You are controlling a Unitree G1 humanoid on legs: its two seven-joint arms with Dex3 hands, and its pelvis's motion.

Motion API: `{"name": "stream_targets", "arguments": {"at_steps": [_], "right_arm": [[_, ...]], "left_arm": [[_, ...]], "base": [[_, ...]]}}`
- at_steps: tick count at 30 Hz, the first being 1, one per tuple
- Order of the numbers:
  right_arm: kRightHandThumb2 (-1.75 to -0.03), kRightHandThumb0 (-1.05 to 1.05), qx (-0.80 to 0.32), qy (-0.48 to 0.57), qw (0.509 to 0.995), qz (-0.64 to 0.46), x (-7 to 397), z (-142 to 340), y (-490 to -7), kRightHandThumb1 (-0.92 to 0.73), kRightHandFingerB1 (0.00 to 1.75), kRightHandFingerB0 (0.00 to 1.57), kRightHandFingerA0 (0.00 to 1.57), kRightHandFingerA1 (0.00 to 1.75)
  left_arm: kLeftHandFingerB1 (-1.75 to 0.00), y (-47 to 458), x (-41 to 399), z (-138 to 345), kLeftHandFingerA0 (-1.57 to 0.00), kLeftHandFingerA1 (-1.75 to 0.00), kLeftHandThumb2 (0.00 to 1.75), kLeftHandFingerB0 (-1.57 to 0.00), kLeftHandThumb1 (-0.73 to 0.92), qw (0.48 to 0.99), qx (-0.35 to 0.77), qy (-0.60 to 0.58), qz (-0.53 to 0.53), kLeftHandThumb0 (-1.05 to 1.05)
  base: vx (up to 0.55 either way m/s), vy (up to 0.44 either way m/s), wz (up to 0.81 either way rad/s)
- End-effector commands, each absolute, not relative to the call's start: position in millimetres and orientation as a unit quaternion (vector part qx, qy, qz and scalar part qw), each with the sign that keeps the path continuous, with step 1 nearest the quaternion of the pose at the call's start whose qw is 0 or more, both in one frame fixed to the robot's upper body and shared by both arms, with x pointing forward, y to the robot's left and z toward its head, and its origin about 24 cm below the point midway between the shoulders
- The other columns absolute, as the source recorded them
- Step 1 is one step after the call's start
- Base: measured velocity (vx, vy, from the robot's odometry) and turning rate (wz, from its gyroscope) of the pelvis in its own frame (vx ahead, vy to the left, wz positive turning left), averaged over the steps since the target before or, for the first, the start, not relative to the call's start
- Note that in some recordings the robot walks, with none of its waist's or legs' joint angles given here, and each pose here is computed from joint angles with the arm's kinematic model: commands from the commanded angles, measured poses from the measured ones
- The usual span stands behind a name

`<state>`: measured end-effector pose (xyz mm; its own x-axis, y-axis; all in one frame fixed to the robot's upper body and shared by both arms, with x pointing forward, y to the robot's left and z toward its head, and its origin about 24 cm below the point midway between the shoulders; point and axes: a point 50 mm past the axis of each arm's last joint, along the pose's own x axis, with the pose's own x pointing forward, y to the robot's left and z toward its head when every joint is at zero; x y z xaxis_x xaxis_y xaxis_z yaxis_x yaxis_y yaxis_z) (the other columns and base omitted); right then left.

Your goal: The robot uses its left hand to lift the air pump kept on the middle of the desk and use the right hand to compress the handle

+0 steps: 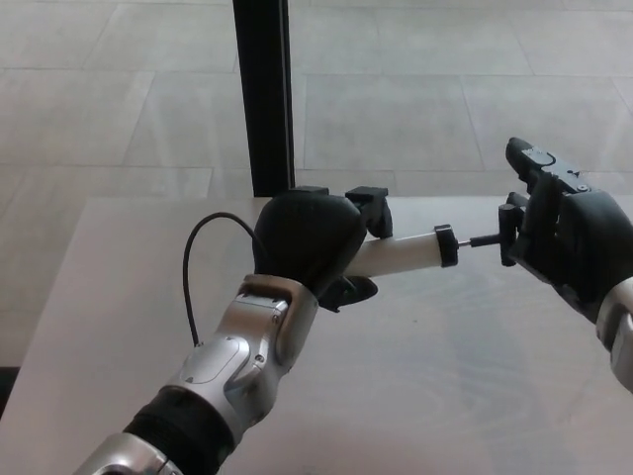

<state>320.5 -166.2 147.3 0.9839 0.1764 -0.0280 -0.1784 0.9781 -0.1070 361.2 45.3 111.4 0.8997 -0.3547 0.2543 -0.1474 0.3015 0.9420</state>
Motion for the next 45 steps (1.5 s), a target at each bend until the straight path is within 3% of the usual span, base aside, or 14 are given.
{"name": "stream_targets", "arguments": {"at_steps": [1, 9, 12, 13, 20, 21, 22, 24, 29, 32, 35, 41, 44, 45], "right_arm": [[-1.32, -1.05, -0.065, 0.008, 0.994, 0.083, 322.0, 146.5, -162.3, -0.92, 0.02, 0.00, 0.00, 0.13], [-1.30, -1.05, -0.044, 0.003, 0.996, 0.076, 324.8, 148.4, -154.6, -0.92, 0.01, 0.00, 0.00, 0.12], [-1.30, -1.05, -0.039, 0.000, 0.996, 0.079, 324.7, 148.9, -151.8, -0.92, 0.01, 0.00, 0.00, 0.12], [-1.31, -1.05, -0.042, -0.002, 0.996, 0.078, 324.6, 149.3, -151.1, -0.92, 0.01, 0.00, 0.00, 0.11], [-1.30, -1.05, -0.036, -0.005, 0.996, 0.076, 324.9, 151.8, -151.4, -0.92, 0.01, 0.00, 0.00, 0.12], [-1.29, -1.05, -0.036, -0.006, 0.997, 0.074, 324.9, 151.6, -153.0, -0.92, 0.01, 0.00, 0.00, 0.12], [-1.29, -1.05, -0.036, -0.006, 0.997, 0.073, 324.8, 151.3, -155.6, -0.91, 0.01, 0.00, 0.00, 0.14], [-1.30, -1.05, -0.046, -0.011, 0.997, 0.063, 324.7, 151.9, -162.9, -0.92, 0.01, 0.00, 0.00, 0.13], [-1.29, -1.04, -0.047, -0.044, 0.998, 0.007, 327.3, 167.4, -197.3, -0.92, 0.00, 0.00, 0.00, 0.09], [-1.29, -1.04, -0.037, -0.054, 0.998, -0.015, 327.5, 176.8, -208.5, -0.92, 0.00, 0.00, 0.00, 0.11], [-1.28, -0.98, -0.036, -0.070, 0.996, -0.045, 325.4, 187.2, -221.1, -0.92, 0.03, 0.00, 0.00, 0.13], [-1.22, -0.88, -0.030, -0.076, 0.993, -0.080, 325.4, 196.5, -234.1, -0.87, 0.26, 0.10, 0.00, 0.20], [-1.23, -0.89, -0.036, -0.075, 0.993, -0.085, 325.7, 196.2, -234.0, -0.89, 0.30, 0.05, 0.00, 0.21], [-0.85, -0.81, -0.040, -0.069, 0.993, -0.087, 326.5, 193.2, -233.3, -0.92, 0.32, 0.12, 0.00, 0.31]], "left_arm": [[-0.92, 44.2, 367.0, 122.7, -0.88, -1.55, 0.68, -0.81, 0.74, 0.790, 0.581, -0.189, -0.040, -0.25], [-1.31, 37.8, 368.3, 127.4, -0.80, -1.71, 0.62, -0.73, 0.76, 0.796, 0.577, -0.179, -0.031, -0.31], [-1.16, 35.2, 369.2, 126.5, -1.13, -1.38, 0.90, -0.83, 0.54, 0.788, 0.591, -0.171, -0.025, -0.41], [-1.36, 34.5, 369.8, 126.4, -0.77, -1.72, 0.61, -0.69, 0.75, 0.788, 0.593, -0.165, -0.026, -0.34], [-1.30, 36.4, 370.3, 125.7, -0.76, -1.71, 0.62, -0.70, 0.76, 0.790, 0.591, -0.164, -0.030, -0.35], [-1.10, 37.7, 369.9, 124.8, -1.10, -1.33, 0.93, -0.81, 0.53, 0.789, 0.589, -0.173, -0.029, -0.37], [-1.26, 39.3, 368.9, 123.2, -0.77, -1.63, 0.65, -0.72, 0.74, 0.788, 0.589, -0.175, -0.030, -0.34], [-0.90, 42.7, 367.4, 119.0, -0.91, -1.47, 0.69, -0.80, 0.72, 0.777, 0.603, -0.178, -0.034, -0.29], [-1.24, 55.8, 356.7, 103.1, -0.91, -1.72, 0.73, -0.79, 0.68, 0.773, 0.602, -0.186, -0.075, -0.21], [-0.99, 61.8, 347.3, 94.1, -1.14, -1.30, 0.97, -0.81, 0.53, 0.756, 0.616, -0.199, -0.101, -0.33], [-1.46, 63.2, 332.5, 83.8, -0.80, -1.72, 0.70, -0.67, 0.67, 0.731, 0.634, -0.209, -0.140, -0.24], [-0.90, 69.8, 311.1, 62.2, -0.87, -1.59, 0.88, -0.79, 0.68, 0.704, 0.644, -0.220, -0.204, -0.27], [-1.01, 68.9, 310.5, 62.5, -0.85, -1.61, 0.89, -0.77, 0.67, 0.702, 0.643, -0.221, -0.209, -0.25], [-1.03, 67.7, 309.8, 63.1, -0.81, -1.58, 0.85, -0.76, 0.67, 0.701, 0.642, -0.226, -0.213, -0.25]], "base": [[0.00, 0.000, 0.00], [0.00, 0.000, 0.00], [0.00, 0.000, 0.00], [0.00, 0.000, 0.00], [0.00, 0.000, 0.00], [0.00, 0.000, 0.00], [0.00, 0.000, 0.00], [0.00, 0.000, 0.00], [0.00, 0.000, 0.00], [0.00, 0.000, 0.00], [0.00, 0.000, 0.00], [0.00, 0.000, 0.00], [0.00, 0.000, 0.00], [0.00, 0.000, 0.00]]}}
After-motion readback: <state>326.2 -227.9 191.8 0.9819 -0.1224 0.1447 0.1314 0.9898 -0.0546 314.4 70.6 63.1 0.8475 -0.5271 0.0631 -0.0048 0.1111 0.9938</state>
